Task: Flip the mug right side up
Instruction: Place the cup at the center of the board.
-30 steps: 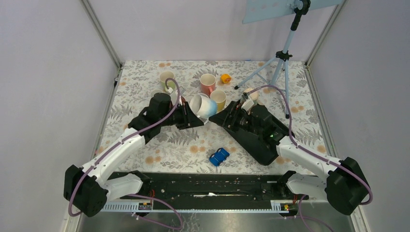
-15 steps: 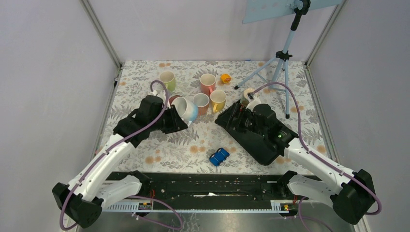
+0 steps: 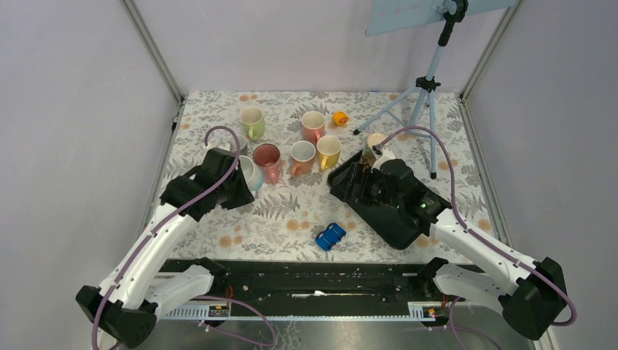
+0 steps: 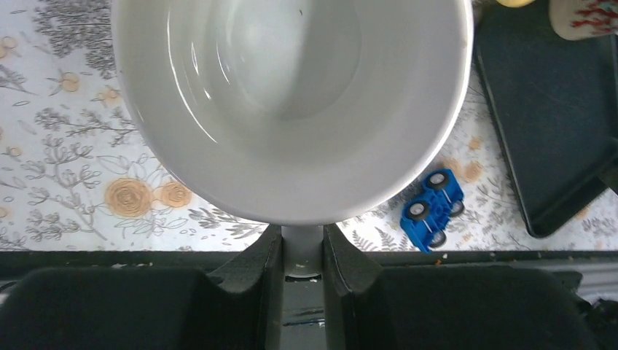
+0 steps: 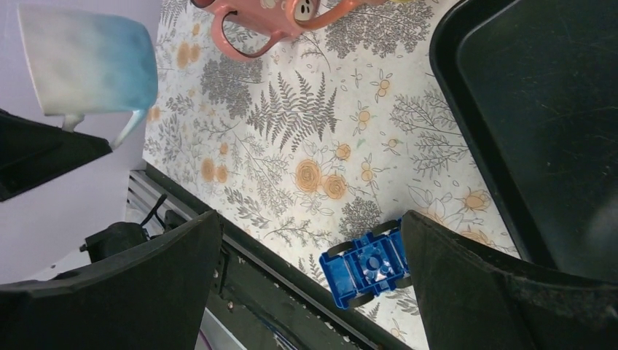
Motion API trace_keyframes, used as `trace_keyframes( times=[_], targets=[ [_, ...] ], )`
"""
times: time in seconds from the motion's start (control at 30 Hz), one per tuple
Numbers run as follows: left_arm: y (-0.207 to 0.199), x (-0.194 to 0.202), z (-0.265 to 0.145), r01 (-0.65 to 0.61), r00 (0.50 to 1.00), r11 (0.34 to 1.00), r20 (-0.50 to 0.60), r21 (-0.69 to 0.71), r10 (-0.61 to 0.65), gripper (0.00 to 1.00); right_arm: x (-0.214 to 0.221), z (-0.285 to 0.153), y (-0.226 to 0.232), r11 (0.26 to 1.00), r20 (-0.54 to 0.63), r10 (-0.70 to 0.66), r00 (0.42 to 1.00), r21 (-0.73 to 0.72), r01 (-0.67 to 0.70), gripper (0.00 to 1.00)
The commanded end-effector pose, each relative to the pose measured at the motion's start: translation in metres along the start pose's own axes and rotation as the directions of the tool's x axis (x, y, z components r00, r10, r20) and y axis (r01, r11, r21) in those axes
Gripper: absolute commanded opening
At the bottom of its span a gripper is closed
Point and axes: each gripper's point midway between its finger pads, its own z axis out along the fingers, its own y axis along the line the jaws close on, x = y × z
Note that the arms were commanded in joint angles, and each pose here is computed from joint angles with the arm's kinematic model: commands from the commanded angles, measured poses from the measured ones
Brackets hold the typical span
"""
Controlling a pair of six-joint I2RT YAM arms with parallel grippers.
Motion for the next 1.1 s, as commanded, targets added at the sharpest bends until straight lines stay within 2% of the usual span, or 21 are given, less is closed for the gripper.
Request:
trace_keyframes(
  times=[0.0,0.4,0.6,1.07],
  targets=[
    [0.011,-0.028,0.011,0.013,0.997,0.999,0.075,-0.053,-0.009,0.0,-0.02,-0.016,0.014,0.998,0.071,-0.059,0.996,-0.016,0.06,1.0],
    [0.055,-0.047,0.083,0.02,0.999,0.989,-0.047,-0.148,-0.027,0.0,-0.025,-0.029,0.015,0.994,0.082,-0.108,0.991,-0.003,0.109,1.0],
    [0.063,-0.051,0.108,0.015,0.996,0.987,-0.086,-0.16,-0.029,0.0,-0.025,-0.03,0.015,0.993,0.079,-0.12,0.99,0.0,0.121,1.0],
    [0.087,-0.047,0.134,-0.03,0.991,0.968,-0.134,-0.247,-0.004,0.0,-0.022,-0.03,0.012,0.991,0.067,-0.134,0.989,0.005,0.134,1.0]
  ],
)
